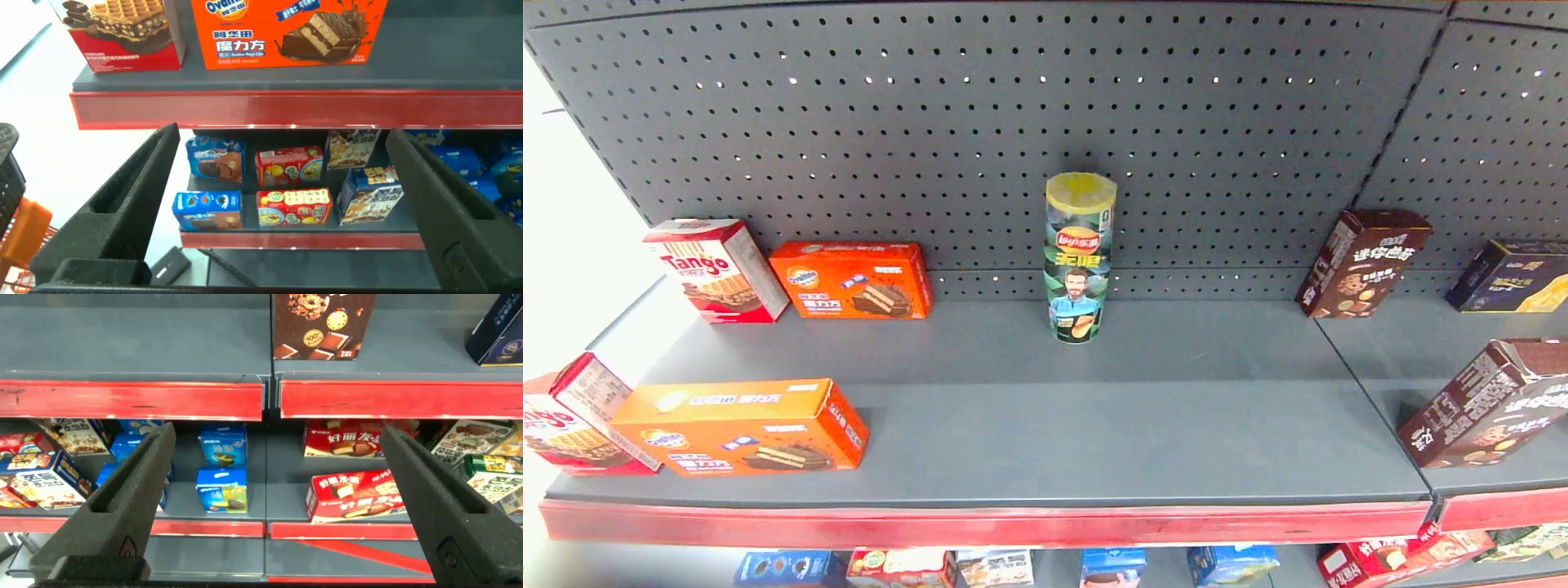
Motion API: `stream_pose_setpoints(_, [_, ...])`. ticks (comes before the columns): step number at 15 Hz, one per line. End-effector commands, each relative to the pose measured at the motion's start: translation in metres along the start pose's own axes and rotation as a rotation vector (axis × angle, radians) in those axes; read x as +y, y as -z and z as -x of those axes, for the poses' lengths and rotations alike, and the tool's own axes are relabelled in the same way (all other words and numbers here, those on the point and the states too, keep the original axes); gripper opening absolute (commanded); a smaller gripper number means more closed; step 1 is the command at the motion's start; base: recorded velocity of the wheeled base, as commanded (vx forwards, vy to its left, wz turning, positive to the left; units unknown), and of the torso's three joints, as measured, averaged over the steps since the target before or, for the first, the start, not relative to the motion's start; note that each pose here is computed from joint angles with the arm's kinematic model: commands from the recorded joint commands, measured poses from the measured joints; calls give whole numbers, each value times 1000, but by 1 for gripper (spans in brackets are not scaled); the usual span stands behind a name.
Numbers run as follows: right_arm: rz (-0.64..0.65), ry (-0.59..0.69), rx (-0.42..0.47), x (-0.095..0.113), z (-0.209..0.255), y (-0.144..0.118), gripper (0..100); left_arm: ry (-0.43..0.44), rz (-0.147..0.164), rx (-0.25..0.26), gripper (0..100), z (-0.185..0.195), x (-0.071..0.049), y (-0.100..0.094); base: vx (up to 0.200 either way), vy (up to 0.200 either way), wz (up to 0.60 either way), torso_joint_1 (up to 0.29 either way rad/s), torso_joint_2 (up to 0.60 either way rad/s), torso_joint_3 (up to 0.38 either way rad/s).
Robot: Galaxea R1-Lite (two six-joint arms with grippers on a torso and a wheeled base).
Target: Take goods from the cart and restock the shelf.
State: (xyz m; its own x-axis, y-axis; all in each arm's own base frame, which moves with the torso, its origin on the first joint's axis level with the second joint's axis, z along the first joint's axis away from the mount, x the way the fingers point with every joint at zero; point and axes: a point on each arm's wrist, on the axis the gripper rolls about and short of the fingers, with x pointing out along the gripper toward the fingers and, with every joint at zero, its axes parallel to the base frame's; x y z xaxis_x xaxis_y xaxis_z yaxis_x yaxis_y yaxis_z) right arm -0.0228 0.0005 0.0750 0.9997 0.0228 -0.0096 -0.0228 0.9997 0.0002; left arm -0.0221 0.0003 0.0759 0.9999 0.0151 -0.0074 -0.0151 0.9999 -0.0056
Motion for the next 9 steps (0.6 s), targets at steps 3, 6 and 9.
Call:
stream_pose_setpoints(3, [0, -2, 1, 0, 0, 0, 100, 1, 0, 2, 100, 0, 0, 0, 0, 0, 0, 0, 0, 0])
stream_pose_setpoints(6, [-2, 6, 1, 0, 0, 0, 100, 1, 0, 2, 100, 0, 0, 0, 0, 0, 200, 1, 1, -1])
stream_pose_setpoints(9, [-2, 6, 1, 0, 0, 0, 100, 1, 0, 2, 100, 0, 0, 0, 0, 0, 600, 2, 4, 2])
